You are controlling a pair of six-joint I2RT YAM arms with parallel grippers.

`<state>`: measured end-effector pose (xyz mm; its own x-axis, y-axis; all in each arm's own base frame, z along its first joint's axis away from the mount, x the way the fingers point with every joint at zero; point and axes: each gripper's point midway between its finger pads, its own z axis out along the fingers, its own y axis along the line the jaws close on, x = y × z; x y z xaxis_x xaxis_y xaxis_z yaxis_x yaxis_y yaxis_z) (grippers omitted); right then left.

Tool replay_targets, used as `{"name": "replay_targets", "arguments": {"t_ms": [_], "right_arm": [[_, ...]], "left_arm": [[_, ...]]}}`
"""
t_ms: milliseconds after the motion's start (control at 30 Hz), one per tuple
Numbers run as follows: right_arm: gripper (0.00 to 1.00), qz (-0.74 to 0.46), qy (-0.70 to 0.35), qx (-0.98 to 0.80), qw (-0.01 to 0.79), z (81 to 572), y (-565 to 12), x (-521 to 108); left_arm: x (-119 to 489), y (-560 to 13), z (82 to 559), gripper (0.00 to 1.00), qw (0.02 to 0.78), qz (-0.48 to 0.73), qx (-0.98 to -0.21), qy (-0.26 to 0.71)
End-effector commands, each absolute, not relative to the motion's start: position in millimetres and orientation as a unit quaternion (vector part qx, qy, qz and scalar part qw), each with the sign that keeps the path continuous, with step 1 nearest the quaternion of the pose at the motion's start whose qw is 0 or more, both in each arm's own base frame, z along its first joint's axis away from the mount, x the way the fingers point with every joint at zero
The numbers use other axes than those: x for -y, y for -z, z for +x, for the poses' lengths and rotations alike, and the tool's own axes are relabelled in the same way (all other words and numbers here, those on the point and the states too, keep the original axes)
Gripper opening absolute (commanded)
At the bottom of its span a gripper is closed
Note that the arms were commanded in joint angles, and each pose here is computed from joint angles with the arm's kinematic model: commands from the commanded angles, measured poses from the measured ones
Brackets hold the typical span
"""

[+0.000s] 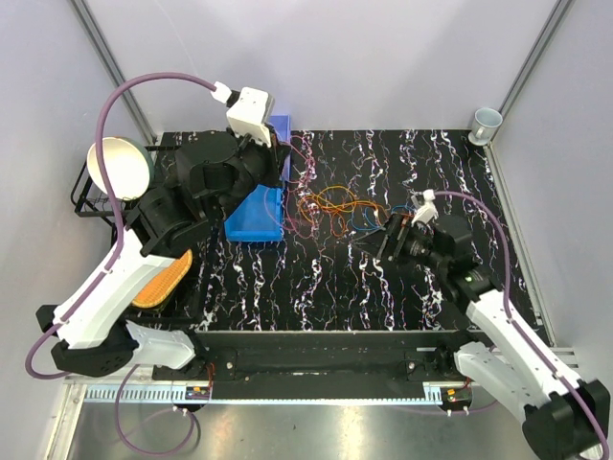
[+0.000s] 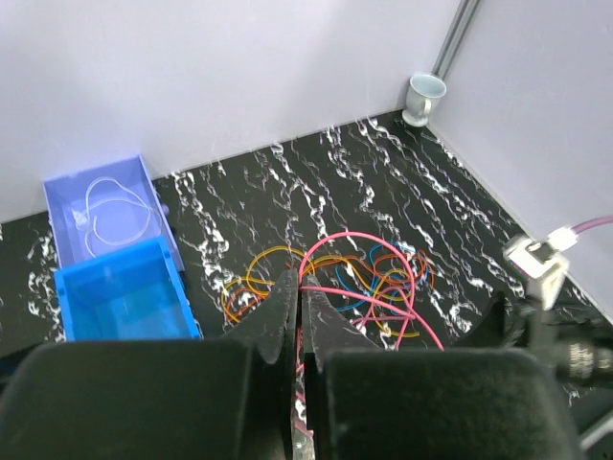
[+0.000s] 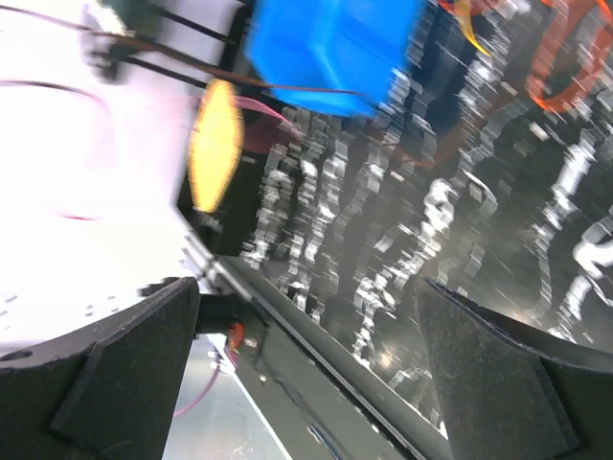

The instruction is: Untangle the cables

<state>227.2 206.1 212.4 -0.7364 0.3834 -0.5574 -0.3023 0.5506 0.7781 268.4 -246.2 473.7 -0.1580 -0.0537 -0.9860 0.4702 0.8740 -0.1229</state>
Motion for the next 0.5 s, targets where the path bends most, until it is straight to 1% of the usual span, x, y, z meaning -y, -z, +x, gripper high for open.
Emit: {"name": "replay_targets", "arguments": {"t_ms": [0,67,167,333,400,467], "right_arm": [[1.0,-0.021,-0.525,-0.748,0.405,216.0,-263.7,-213.1],[1.0,-0.021,-0.524,-0.745,0.413,218.8,-270.1,-212.9],[1.0,-0.017,-0.514,-0.75,0.415,230.0,-262.0,-214.5],[0.98,0.009,-0.496,-0.769,0.403,252.1,-217.3,-217.3],[0.98,0.009,-0.506,-0.76,0.408,258.2,-212.5,-220.9],[0.98,0.005,-0.523,-0.742,0.42,261.6,-221.1,-226.0]], "left_arm": [[244.0,-483.0,254.4,0.0,0.634,0.138,-0.721,0.242],[244.4,-484.5,252.1,0.0,0.634,0.138,-0.719,0.25],[245.4,-490.7,246.6,0.0,0.634,0.144,-0.712,0.264],[249.0,-505.0,236.0,0.0,0.633,0.16,-0.699,0.291],[249.2,-509.0,232.5,0.0,0.632,0.163,-0.696,0.3],[250.0,-509.5,231.0,0.0,0.63,0.165,-0.695,0.304]]}}
